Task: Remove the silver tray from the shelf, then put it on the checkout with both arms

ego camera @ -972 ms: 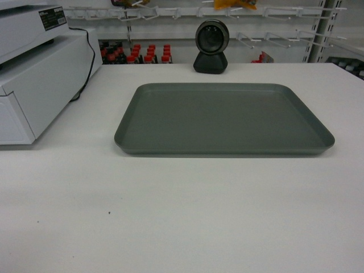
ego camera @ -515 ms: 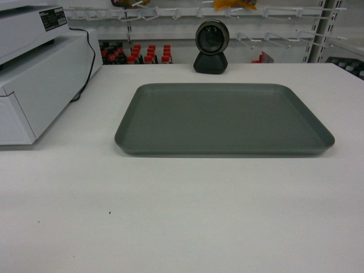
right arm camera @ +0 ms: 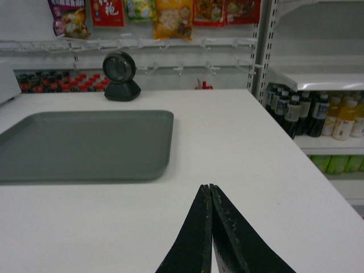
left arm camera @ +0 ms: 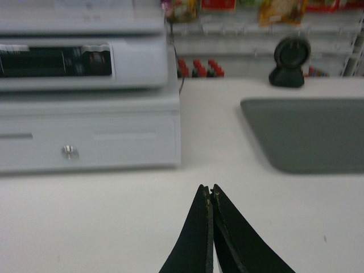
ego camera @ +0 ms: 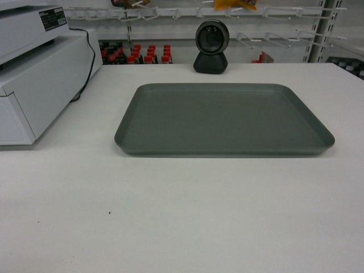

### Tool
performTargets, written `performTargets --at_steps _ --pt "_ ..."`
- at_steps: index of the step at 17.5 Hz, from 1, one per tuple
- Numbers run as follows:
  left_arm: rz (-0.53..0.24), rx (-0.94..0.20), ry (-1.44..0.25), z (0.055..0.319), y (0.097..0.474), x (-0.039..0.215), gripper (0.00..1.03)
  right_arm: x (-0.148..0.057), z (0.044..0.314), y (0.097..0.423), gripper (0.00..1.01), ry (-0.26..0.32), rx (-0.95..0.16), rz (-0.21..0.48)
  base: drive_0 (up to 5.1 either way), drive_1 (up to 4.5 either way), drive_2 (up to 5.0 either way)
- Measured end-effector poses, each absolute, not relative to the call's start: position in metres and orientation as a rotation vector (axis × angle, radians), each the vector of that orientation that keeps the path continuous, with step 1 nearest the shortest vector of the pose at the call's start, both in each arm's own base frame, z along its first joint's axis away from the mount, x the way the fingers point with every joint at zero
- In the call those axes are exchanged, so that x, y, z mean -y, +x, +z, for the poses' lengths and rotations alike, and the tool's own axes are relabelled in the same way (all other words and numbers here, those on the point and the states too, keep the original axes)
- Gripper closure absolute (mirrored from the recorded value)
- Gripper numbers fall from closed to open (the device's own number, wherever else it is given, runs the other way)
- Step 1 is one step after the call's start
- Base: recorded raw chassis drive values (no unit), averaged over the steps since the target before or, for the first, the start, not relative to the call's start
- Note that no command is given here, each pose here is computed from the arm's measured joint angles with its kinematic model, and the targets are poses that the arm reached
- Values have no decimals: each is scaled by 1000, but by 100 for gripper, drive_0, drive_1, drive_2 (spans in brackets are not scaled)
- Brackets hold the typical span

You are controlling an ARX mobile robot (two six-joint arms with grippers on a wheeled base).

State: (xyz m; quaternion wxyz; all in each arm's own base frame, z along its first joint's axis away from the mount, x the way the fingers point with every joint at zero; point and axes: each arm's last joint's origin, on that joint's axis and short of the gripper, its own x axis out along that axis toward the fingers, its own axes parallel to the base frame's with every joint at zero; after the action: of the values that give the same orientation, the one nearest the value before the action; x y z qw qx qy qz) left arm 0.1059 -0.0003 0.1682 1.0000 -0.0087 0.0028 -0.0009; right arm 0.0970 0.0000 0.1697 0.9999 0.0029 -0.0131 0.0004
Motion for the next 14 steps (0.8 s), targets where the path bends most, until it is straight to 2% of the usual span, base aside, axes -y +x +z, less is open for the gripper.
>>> performTargets --at_steps 1,2,9,10,11,12,14 --pt "-5 -47 -17 163 101 0 102 0 167 97 100 6 -1 0 0 0 0" --pt "-2 14 -17 168 97 0 102 0 167 97 100 6 1 0 0 0 0" --pt "-3 -1 -17 166 98 0 102 0 167 97 100 6 5 0 0 0 0" --pt "-3 -1 -17 166 98 0 97 0 167 97 93 6 5 0 0 0 0" --pt "-3 -1 -17 166 98 0 86 0 167 97 82 6 5 0 0 0 0" --pt "-3 -1 -17 166 98 0 66 0 167 97 62 6 5 0 0 0 0" --pt "-3 -1 -17 166 98 0 49 0 167 97 46 6 5 0 0 0 0"
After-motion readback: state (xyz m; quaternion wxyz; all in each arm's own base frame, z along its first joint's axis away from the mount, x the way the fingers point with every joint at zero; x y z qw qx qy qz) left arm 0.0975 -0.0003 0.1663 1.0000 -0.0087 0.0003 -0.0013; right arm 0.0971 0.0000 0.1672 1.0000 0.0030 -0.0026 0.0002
